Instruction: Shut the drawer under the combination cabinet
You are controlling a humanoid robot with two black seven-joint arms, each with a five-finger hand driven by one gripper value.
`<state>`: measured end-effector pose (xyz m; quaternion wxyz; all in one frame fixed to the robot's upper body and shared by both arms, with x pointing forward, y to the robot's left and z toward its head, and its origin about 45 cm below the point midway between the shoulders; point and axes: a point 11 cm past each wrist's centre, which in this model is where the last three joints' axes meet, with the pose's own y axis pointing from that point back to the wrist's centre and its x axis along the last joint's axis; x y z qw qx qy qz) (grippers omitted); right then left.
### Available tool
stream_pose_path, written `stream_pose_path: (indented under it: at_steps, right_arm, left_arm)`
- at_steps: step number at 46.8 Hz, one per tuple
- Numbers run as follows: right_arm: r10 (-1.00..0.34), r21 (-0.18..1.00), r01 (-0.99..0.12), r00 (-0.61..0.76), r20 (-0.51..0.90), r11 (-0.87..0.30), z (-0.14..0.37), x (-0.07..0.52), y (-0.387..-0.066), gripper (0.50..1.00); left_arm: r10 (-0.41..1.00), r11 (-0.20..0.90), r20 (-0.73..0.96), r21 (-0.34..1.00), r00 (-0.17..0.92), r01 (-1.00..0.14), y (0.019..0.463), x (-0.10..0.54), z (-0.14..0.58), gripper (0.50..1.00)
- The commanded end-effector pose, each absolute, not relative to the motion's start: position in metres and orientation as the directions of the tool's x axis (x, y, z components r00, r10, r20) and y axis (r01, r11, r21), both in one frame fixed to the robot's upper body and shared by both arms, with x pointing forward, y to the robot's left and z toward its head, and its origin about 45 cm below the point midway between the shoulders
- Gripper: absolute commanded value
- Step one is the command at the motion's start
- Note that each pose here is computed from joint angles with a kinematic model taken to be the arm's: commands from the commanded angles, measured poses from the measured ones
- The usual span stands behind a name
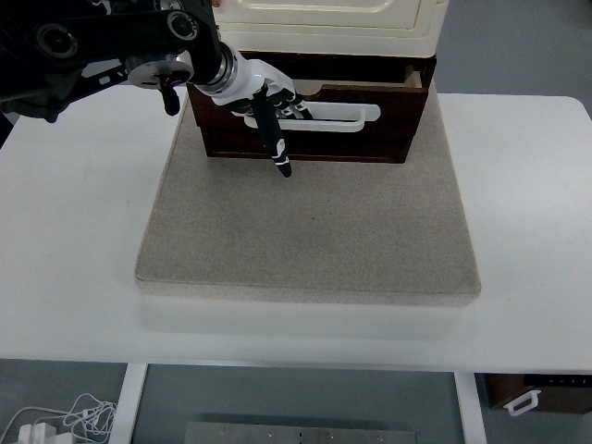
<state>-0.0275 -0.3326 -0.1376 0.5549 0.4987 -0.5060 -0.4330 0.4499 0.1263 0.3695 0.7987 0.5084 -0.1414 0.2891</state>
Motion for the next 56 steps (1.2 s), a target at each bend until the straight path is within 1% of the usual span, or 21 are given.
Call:
stream_pose_path:
  at_steps: [1,12,37,56]
  right_arm:
    - [-0.985,0.992,-0.024,0.113,0.130,0.128,-0.138,-0.028,-0.333,0.952]
    - [-0.985,0.992,-0.024,0.113,0.130,0.128,-0.138,-0.028,-0.333,0.952]
    - [-0.985,0.992,-0.024,0.113,0.130,0.128,-0.138,-0.028,-0.333,0.952]
    - [-0.985,0.992,-0.024,0.113,0.130,0.128,-0.138,-0.028,-0.333,0.952]
  left_arm:
    - [0.325,0.312,0.524,0.726,0.787,-0.612,0.127,0.452,0.371,1.000]
    - [0.348,0.296,0.538,0.714,0.768,-0.635,0.133,0.460,0.371,1.000]
    - [0.356,0.287,0.558,0.698,0.750,-0.656,0.125,0.464,0.370,1.000]
    - [0.366,0.268,0.581,0.683,0.727,-0.680,0.129,0.470,0.370,1.000]
